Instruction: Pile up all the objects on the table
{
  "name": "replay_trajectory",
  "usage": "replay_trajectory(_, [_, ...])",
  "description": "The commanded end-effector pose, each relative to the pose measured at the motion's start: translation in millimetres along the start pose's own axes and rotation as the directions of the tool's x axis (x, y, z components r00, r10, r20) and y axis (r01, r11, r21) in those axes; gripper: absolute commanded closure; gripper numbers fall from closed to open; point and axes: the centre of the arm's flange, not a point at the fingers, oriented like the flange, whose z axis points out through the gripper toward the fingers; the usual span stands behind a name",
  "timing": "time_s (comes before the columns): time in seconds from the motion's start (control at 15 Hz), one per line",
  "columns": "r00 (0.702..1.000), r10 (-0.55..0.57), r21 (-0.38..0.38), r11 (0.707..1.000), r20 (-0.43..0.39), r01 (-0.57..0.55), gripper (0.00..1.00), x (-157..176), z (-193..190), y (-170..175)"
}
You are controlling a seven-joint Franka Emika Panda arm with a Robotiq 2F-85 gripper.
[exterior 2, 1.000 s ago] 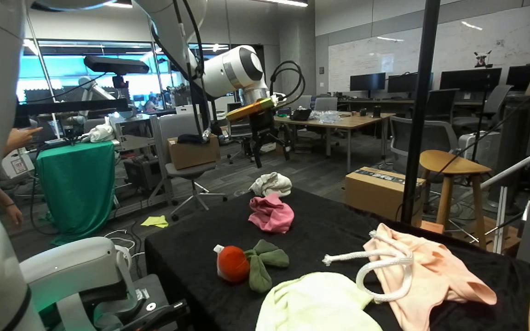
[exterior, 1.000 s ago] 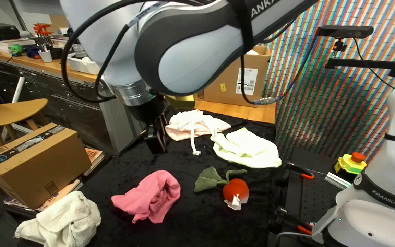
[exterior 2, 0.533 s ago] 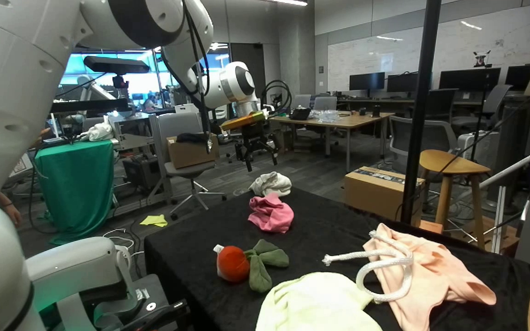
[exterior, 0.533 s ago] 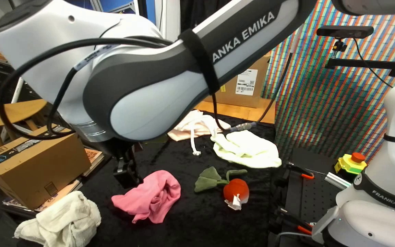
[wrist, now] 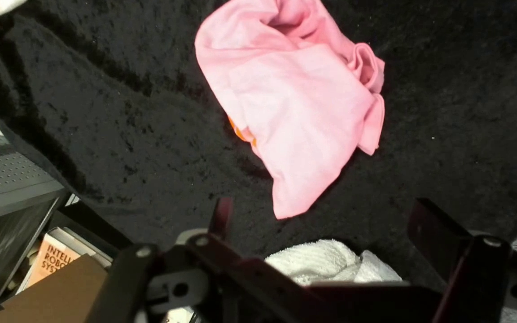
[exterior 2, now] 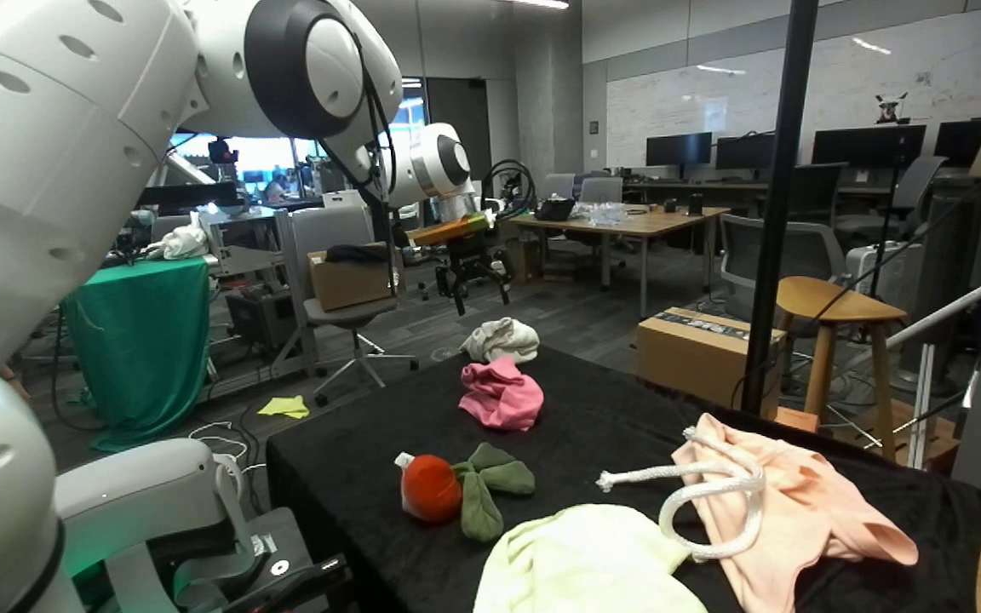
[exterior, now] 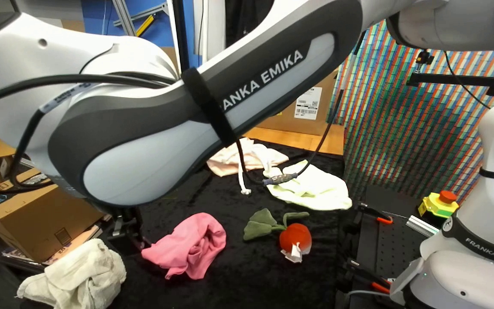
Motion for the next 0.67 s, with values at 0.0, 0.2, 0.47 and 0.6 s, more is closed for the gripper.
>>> replay_trajectory(0.0, [1.000,-0.008,0.002,1.000,-0.026,0.008,0.00,32,-4,-4])
replay_trajectory(0.2, [0.999,-0.006,-0.004,1.000,-0.047,0.006,0.00,40,7,-13])
replay_trajectory(0.47, [0.997,-0.014,-0.002,1.000,-0.070,0.014,0.00,46,24,-20])
replay_trajectory(0.6, [0.997,-0.016,0.000,1.000,-0.073,0.016,0.00,49,35,-21])
